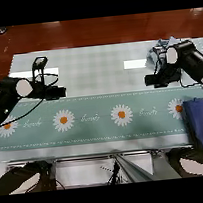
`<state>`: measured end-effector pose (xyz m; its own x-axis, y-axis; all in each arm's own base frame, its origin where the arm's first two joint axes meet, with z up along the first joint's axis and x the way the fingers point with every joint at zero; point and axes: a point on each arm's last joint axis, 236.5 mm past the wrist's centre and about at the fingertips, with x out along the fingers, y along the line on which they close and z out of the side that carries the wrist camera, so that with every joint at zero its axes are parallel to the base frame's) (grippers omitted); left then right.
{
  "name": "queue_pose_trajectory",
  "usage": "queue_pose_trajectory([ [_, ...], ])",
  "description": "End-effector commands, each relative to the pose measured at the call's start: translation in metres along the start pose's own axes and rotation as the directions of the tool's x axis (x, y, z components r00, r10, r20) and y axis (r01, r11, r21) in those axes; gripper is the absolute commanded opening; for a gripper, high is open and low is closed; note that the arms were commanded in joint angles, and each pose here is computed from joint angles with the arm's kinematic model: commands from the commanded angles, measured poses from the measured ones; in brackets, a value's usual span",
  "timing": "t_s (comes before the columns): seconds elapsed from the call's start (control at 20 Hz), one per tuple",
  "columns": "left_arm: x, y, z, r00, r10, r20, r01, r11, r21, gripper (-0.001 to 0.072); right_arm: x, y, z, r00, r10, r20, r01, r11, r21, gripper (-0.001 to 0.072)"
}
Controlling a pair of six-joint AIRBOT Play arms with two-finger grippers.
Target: Fold the shirts.
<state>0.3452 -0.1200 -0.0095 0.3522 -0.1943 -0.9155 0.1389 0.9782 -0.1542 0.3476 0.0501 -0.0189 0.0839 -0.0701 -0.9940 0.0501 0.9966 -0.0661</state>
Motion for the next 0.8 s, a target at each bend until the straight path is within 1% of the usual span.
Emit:
queue_pose_trajectory([
  [0.0, 0.000, 0.001, 0.000, 1.000, 0.001, -0.001, -0.001, 1.000, -0.001, 0.0023, 0.000, 0.000, 0.000, 1.000, 0.000, -0.002, 0.000, 1.000, 0.000, 0.0030],
  [0.55, 0.000, 0.001, 0.000, 1.000, 0.001, 0.000, -0.001, 1.000, -0.001, 0.0023, 0.000, 0.000, 0.000, 1.000, 0.000, -0.002, 0.000, 1.000, 0.000, 0.0030],
  [0.6, 0.000, 0.001, 0.000, 1.000, 0.001, 0.000, -0.001, 1.000, -0.001, 0.0023, 0.000, 0.001, 0.004, 1.000, 0.002, 0.015, -0.002, 1.000, -0.004, 0.0030],
  [0.7, 0.000, 0.000, 0.001, 1.000, 0.001, 0.002, -0.001, 1.000, -0.001, 0.0023, -0.003, -0.001, 0.040, 0.985, -0.003, 0.170, 0.006, 1.000, -0.018, 0.0030],
  [0.75, 0.000, 0.000, 0.005, 1.000, -0.002, 0.020, 0.002, 1.000, -0.001, 0.0023, -0.005, 0.001, 0.051, 0.977, 0.002, 0.213, 0.002, 1.000, -0.022, 0.0030],
])
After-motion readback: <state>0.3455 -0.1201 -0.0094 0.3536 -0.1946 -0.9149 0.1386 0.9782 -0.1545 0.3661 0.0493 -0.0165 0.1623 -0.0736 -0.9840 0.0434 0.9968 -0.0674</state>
